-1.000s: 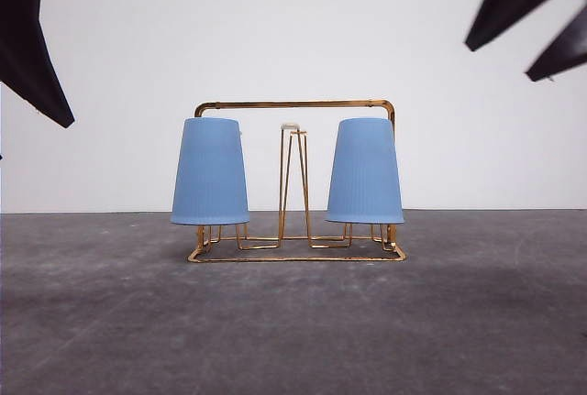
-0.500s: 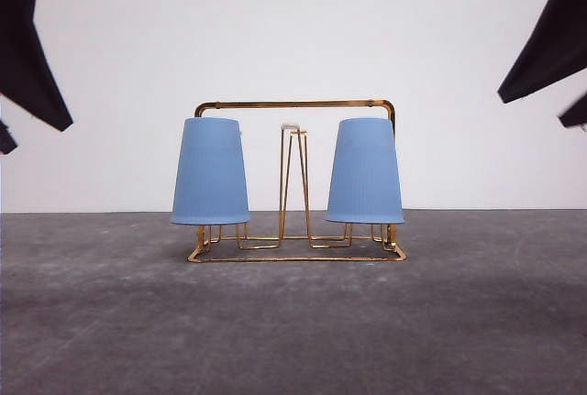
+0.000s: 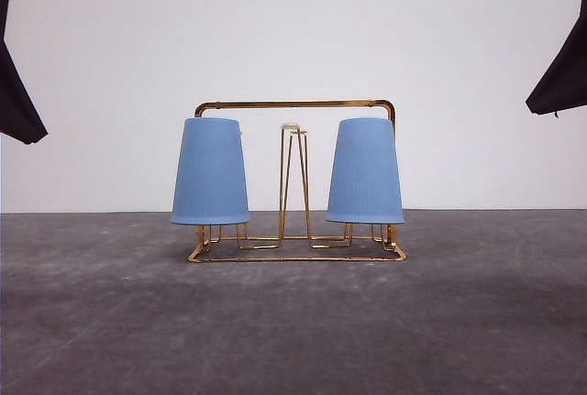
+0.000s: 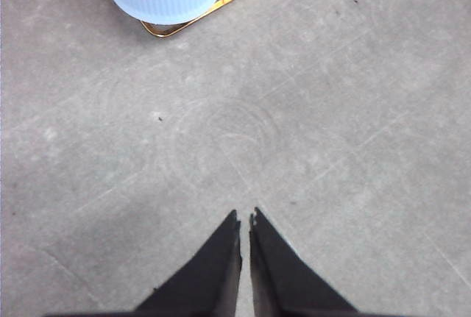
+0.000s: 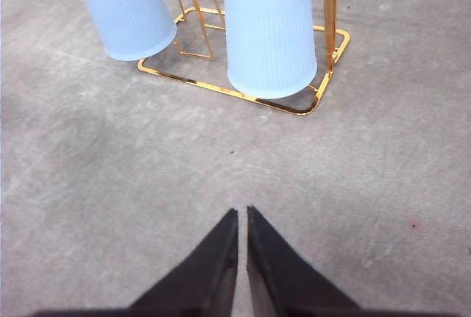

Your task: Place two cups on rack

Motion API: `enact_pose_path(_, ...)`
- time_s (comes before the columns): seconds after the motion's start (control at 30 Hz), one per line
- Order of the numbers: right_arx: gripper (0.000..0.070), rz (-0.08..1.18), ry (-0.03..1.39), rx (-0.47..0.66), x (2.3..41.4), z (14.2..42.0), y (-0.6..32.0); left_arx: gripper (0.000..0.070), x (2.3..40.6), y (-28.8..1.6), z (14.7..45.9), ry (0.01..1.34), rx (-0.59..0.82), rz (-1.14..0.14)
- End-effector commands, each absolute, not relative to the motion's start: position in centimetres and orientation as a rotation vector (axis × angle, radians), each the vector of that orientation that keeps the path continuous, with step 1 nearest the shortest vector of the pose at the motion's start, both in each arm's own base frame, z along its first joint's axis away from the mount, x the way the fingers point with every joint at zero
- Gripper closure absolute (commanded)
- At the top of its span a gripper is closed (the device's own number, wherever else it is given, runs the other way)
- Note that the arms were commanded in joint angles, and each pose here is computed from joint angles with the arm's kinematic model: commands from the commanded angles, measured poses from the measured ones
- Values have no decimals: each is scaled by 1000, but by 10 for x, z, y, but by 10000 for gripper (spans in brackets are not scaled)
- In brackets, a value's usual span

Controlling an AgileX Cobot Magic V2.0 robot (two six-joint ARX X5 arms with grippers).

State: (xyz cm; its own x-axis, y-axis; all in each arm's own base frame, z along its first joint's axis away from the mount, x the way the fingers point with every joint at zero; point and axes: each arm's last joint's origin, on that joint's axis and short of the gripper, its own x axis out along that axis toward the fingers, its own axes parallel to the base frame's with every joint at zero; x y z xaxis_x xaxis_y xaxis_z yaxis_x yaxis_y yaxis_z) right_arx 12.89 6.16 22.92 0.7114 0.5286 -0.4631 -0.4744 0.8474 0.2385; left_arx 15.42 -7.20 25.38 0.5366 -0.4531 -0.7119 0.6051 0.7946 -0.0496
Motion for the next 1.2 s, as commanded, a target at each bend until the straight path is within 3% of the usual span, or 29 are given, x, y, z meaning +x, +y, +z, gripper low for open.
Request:
enact_pose_path(0.0, 681, 563, 530, 111, 130, 233, 63, 700, 156, -73, 257, 760, 226, -647)
enact_pose_path(0.17, 681, 563, 531, 111, 130, 233, 63, 700, 151, -70, 258, 709, 225, -641)
enact_pose_path(0.3, 681, 563, 530, 111, 130, 233, 63, 700, 137, -55, 242, 514, 184, -579)
enact_pose_path(0.47, 681, 563, 530, 111, 130, 233, 63, 700, 113, -31, 213, 236, 109, -406)
enact_pose_path(0.57, 681, 563, 530, 111, 130, 233, 63, 700, 101, -19, 196, 151, 71, -285)
enact_pose_path(0.9, 681, 563, 530, 111, 130, 233, 63, 700, 96, -2, 154, 135, 56, -67)
enact_pose_path(1.17, 681, 563, 530, 111, 130, 233, 63, 700, 96, -1, 152, 152, 56, -35)
